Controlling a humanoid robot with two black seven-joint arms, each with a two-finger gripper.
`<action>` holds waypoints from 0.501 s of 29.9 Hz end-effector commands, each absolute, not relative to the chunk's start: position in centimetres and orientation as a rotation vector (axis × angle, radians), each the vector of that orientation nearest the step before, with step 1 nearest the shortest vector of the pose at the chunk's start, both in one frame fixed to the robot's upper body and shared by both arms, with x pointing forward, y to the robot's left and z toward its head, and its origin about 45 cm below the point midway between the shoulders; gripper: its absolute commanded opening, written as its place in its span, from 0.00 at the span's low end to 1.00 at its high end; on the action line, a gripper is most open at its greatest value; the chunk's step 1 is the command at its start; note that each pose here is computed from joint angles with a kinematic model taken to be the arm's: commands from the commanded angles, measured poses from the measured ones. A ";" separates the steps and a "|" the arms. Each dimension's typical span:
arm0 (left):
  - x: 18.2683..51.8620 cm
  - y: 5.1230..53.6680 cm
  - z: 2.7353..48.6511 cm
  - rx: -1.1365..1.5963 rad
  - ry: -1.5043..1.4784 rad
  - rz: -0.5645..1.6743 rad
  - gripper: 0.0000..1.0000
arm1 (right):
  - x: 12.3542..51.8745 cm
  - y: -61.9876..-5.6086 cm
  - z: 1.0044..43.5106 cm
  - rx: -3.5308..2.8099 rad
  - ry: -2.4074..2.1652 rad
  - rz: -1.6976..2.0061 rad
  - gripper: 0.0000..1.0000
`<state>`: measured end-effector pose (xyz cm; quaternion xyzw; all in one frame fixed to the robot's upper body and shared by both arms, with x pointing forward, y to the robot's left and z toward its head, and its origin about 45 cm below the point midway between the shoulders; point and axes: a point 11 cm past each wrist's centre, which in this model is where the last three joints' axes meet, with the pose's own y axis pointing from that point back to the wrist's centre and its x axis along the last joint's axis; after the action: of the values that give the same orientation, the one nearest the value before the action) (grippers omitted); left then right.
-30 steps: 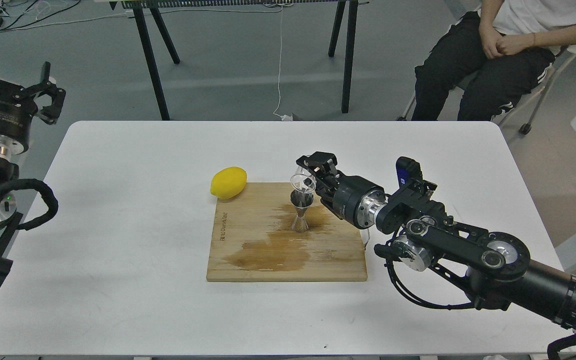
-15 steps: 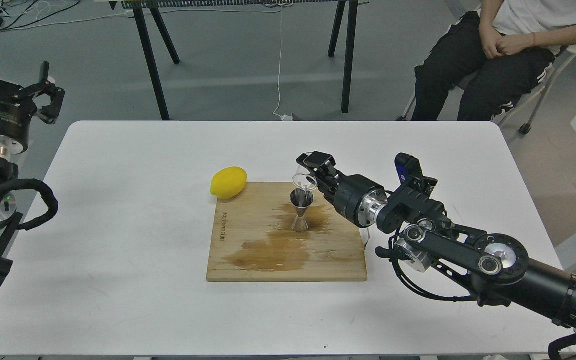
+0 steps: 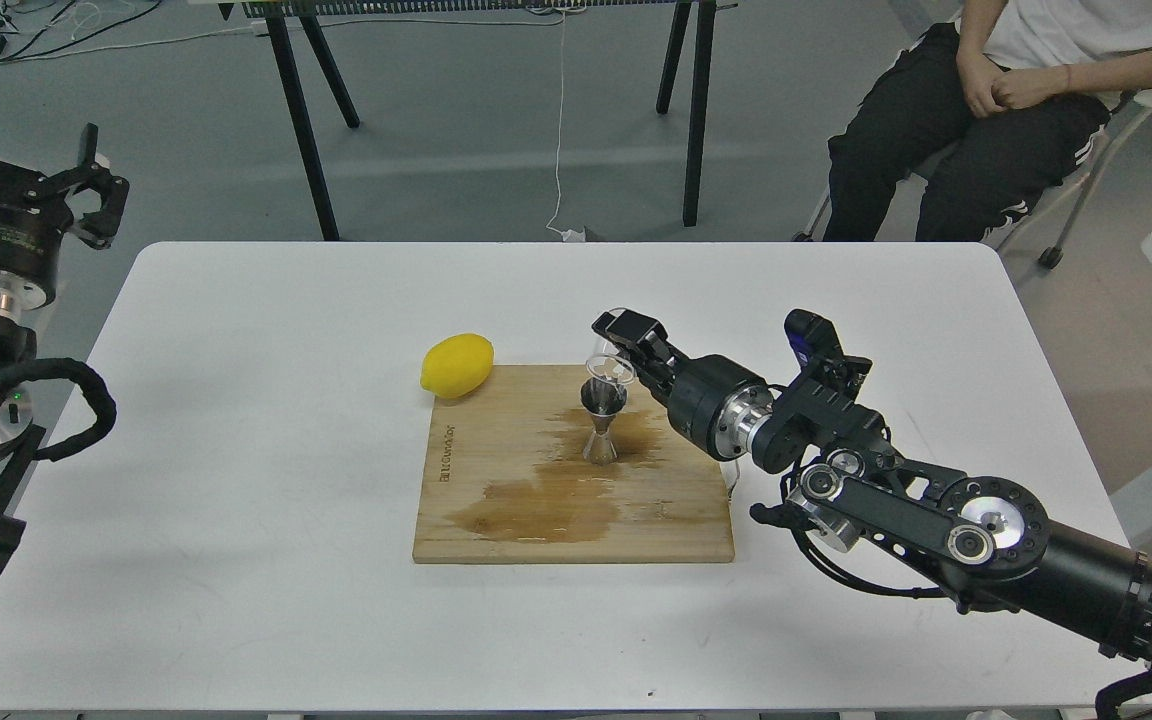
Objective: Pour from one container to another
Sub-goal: 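Tilt the glass with the right gripper to pour dark liquid into the jigger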
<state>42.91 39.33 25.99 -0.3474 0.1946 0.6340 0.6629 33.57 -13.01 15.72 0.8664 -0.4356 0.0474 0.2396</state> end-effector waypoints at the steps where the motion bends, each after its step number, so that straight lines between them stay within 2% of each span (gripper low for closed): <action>1: 42.9 39.3 25.9 -0.784 0.441 1.434 1.00 | 33.3 -12.8 15.6 2.371 -1.174 0.199 0.41; 15: 42.9 39.4 25.9 -0.785 0.440 1.436 1.00 | 33.5 -12.7 16.3 2.357 -1.139 0.406 0.42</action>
<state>42.87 39.36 25.92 -0.3471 0.1948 0.6350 0.6620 33.37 -12.54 16.22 0.8668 -0.4217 0.1201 0.2375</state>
